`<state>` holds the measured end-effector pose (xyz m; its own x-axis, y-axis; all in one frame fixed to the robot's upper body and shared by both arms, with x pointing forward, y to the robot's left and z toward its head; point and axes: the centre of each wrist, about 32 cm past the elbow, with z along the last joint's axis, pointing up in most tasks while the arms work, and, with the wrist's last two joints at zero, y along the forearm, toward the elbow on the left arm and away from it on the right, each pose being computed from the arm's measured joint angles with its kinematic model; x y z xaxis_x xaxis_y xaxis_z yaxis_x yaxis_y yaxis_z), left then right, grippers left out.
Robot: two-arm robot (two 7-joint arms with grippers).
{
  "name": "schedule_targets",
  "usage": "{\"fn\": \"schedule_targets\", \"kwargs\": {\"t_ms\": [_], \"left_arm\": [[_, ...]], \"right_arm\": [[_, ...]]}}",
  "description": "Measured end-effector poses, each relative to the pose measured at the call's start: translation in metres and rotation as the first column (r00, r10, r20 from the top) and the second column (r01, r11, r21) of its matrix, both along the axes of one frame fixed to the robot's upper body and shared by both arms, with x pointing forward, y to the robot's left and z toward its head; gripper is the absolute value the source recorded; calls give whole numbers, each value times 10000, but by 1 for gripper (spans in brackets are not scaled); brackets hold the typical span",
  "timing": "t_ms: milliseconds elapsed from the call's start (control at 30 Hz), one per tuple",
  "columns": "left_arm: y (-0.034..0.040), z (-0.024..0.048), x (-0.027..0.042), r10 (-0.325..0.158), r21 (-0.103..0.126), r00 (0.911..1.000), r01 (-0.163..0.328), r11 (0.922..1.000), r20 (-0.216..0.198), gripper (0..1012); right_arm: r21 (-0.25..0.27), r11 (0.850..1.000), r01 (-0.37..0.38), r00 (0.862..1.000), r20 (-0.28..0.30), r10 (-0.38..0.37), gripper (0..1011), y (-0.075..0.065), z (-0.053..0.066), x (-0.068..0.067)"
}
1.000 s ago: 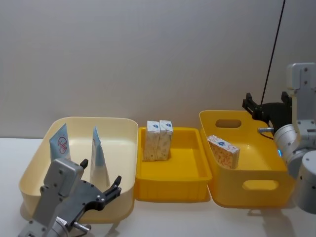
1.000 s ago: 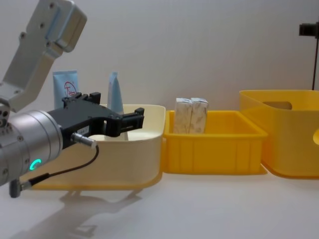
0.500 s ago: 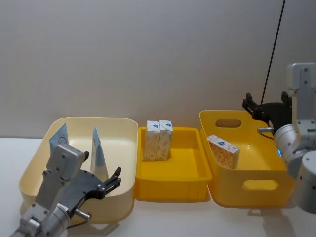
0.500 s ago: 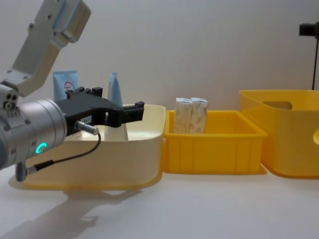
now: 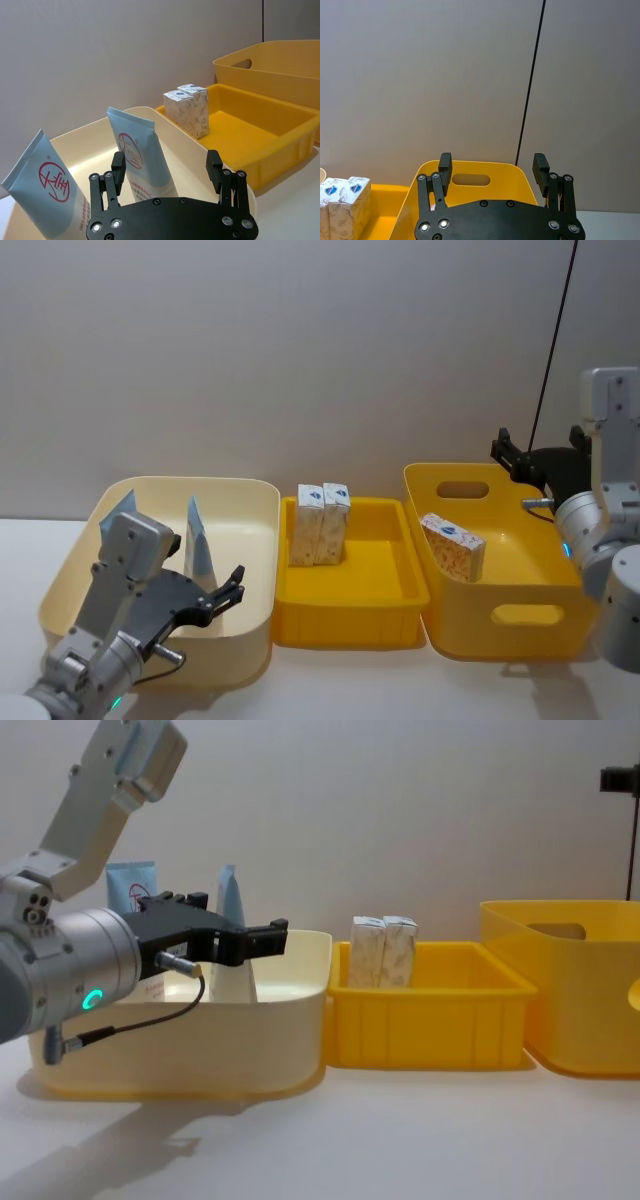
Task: Bimanual collaborative sorting of washing and personal care products
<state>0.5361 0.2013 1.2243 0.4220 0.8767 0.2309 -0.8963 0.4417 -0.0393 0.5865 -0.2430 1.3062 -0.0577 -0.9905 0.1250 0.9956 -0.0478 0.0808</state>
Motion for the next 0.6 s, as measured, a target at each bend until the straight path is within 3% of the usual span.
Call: {"fn": "schedule_targets", "kwargs": {"t_ms": [600], "left_arm": [[38, 32, 245, 0, 280, 9997, 7, 9996, -253, 1003]], "right_arm": [[0, 10000, 0, 10000, 0, 0, 1001, 0, 0, 0]]}}
